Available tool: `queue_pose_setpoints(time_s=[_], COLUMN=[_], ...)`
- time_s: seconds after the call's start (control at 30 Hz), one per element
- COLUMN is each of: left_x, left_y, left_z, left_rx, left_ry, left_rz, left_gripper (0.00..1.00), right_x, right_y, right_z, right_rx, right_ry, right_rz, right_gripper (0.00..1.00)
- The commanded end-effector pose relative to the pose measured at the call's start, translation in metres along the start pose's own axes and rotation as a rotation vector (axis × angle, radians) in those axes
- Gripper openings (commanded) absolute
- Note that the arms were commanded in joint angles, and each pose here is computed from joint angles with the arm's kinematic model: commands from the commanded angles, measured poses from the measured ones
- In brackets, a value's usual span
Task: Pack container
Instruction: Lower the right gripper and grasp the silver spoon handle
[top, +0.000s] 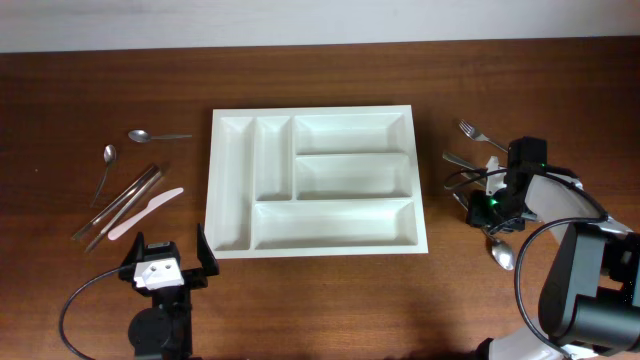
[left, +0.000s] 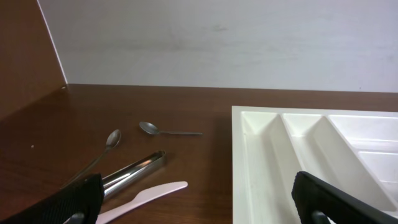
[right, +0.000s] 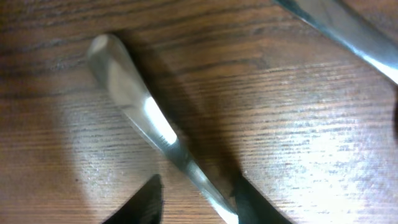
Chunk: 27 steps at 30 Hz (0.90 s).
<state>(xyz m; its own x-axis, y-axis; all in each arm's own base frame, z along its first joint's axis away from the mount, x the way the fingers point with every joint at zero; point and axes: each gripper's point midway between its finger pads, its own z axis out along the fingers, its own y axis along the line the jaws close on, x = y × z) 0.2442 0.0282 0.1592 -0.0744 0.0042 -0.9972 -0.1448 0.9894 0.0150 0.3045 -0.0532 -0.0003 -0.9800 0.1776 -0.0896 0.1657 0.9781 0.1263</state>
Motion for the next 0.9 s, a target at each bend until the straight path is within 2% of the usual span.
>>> queue_pose_setpoints(time_s=[0.0, 0.17, 0.33, 0.63, 0.87], left_x=[0.001, 0.001, 0.001, 0.001, 0.001], left_y=[0.0, 0.0, 0.0, 0.0, 0.0], left_z=[0.0, 0.0, 0.0, 0.0, 0.0], left_rx=[0.005, 0.005, 0.005, 0.004, 0.004], left_ry=[-0.002, -0.002, -0.002, -0.002, -0.002], left_rz=[0.011, 0.011, 0.011, 0.011, 0.012], left_gripper=[0.99, 0.99, 0.99, 0.99, 0.99], right_x=[0.005, 0.004, 0.003, -0.001, -0.007], right_y=[0.001, 0.001, 0.001, 0.001, 0.001], right_z=[0.004, 0.004, 0.004, 0.004, 0.004], right_rx=[-0.014, -0.014, -0.014, -0.014, -0.014], right_ry=[0.014, 0.014, 0.008, -0.009, -0.032], right_rz=[0.022, 0.047, 0.047, 0.052, 0.089], right_gripper=[0.31, 0.3, 0.17, 0.04, 0.04])
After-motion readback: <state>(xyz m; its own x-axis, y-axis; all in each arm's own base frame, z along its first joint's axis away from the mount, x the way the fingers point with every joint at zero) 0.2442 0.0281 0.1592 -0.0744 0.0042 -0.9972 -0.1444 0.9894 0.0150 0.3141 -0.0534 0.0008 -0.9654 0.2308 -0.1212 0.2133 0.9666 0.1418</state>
